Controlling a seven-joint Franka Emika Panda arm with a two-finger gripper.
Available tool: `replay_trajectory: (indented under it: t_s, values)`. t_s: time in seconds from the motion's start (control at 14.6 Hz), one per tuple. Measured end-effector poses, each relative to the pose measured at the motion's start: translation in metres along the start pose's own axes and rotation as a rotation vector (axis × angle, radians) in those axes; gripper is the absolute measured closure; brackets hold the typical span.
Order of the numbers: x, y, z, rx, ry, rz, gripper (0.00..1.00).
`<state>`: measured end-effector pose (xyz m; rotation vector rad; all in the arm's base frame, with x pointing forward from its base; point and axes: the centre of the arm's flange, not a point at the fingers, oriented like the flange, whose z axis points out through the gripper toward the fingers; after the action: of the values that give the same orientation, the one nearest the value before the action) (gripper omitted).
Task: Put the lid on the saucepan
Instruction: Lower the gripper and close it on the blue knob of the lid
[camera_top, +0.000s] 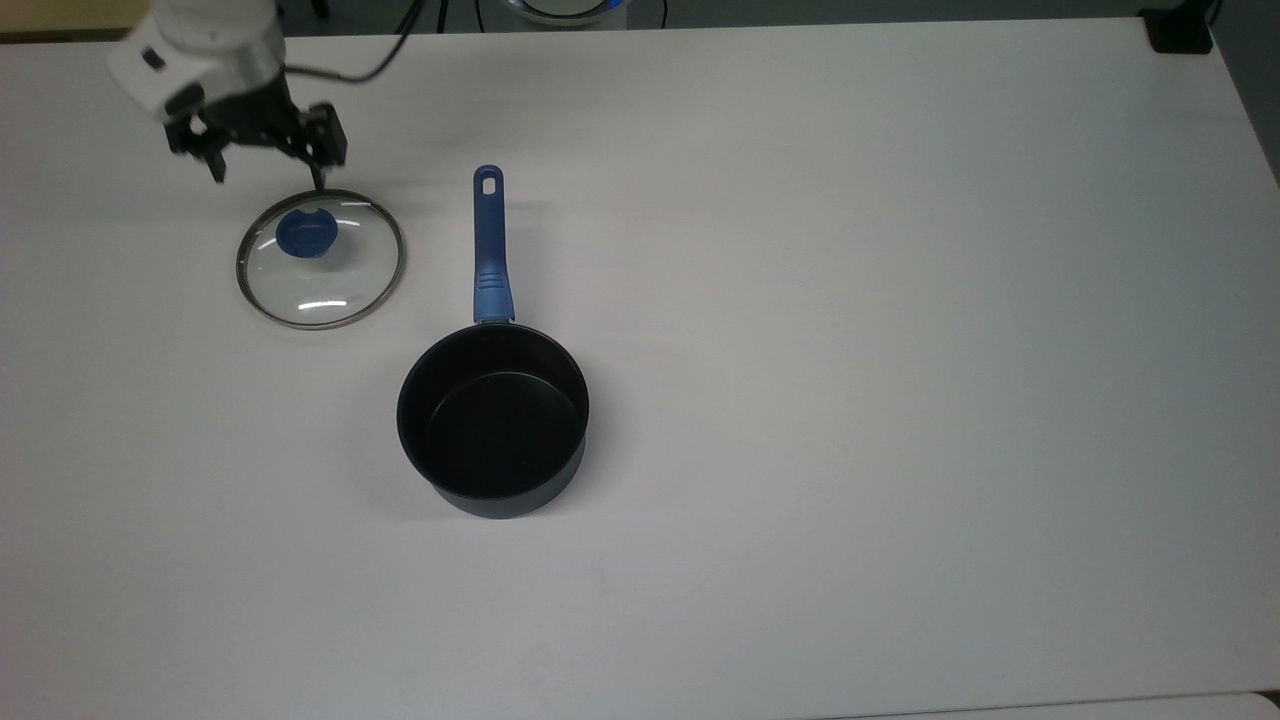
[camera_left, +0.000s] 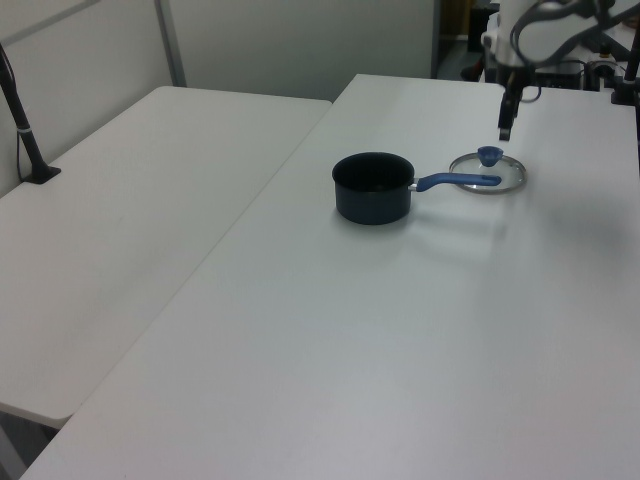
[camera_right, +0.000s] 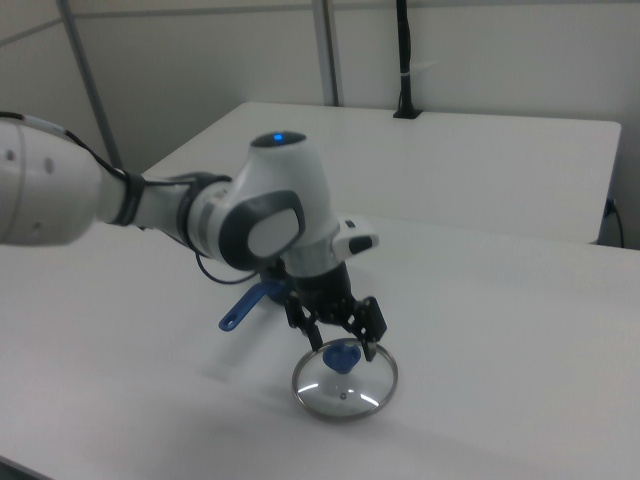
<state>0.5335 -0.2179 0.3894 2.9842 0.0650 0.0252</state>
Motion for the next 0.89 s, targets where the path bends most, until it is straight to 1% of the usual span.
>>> replay_trajectory:
  t_s: [0.21,0.27,0.34,0.41,0.55,0.62,0.69,0.89]
  values:
    - [0.018,-0.013,0.049,-0.009,0.017,0.081,0.0]
    - [0.023,-0.018,0.06,-0.01,0.022,0.09,0.0]
    - [0.025,-0.019,0.06,-0.012,0.03,0.091,0.01]
    - [0.026,-0.019,0.059,-0.013,0.034,0.096,0.1]
    - [0.027,-0.019,0.059,-0.013,0.036,0.11,0.15]
    - [0.027,-0.019,0.059,-0.013,0.037,0.117,0.16]
    - [0.027,-0.019,0.058,-0.014,0.039,0.121,0.13]
    - [0.032,-0.022,0.054,-0.006,0.051,0.135,0.12]
